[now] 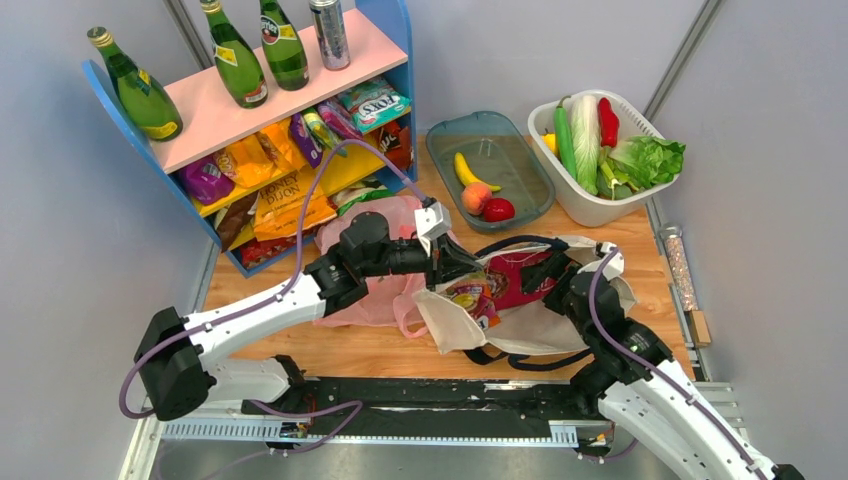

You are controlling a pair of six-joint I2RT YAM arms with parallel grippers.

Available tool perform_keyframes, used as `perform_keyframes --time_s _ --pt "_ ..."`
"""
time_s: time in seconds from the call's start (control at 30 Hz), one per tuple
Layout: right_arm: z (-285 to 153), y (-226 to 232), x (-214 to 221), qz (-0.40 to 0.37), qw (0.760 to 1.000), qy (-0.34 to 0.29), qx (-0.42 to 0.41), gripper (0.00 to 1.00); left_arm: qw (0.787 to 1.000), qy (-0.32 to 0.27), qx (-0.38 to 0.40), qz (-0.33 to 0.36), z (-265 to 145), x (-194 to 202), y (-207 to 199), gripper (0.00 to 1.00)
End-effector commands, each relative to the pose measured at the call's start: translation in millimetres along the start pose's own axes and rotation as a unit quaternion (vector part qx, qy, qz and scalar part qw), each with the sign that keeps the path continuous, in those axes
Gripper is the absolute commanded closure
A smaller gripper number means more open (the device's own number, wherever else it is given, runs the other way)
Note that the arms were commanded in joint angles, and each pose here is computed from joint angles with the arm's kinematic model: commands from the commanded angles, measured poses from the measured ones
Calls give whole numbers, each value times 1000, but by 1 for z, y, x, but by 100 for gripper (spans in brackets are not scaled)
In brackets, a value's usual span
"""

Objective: Untie the knot of the grocery bags and take out the mixed food
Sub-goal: Pick up the potato chip from the takeout bag.

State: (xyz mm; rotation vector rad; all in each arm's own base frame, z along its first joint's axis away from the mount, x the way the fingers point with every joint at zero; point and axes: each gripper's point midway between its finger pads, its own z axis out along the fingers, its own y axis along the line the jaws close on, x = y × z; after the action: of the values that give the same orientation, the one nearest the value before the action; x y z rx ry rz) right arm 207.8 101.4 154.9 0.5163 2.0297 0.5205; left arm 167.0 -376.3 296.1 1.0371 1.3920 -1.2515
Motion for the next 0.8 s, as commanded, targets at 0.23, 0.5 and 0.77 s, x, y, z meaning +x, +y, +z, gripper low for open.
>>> perform_keyframes --time_s 0.23,0.5,0.77 --pt "22 69 -10 26 984 -55 -167 0 995 -91 24 25 6 -52 -30 100" --pt "49 57 -27 78 986 -105 -101 0 996 -83 30 23 6 -49 -31 100" --pt "93 42 -12 64 993 -94 -16 5 996 -71 49 25 3 -41 -39 100"
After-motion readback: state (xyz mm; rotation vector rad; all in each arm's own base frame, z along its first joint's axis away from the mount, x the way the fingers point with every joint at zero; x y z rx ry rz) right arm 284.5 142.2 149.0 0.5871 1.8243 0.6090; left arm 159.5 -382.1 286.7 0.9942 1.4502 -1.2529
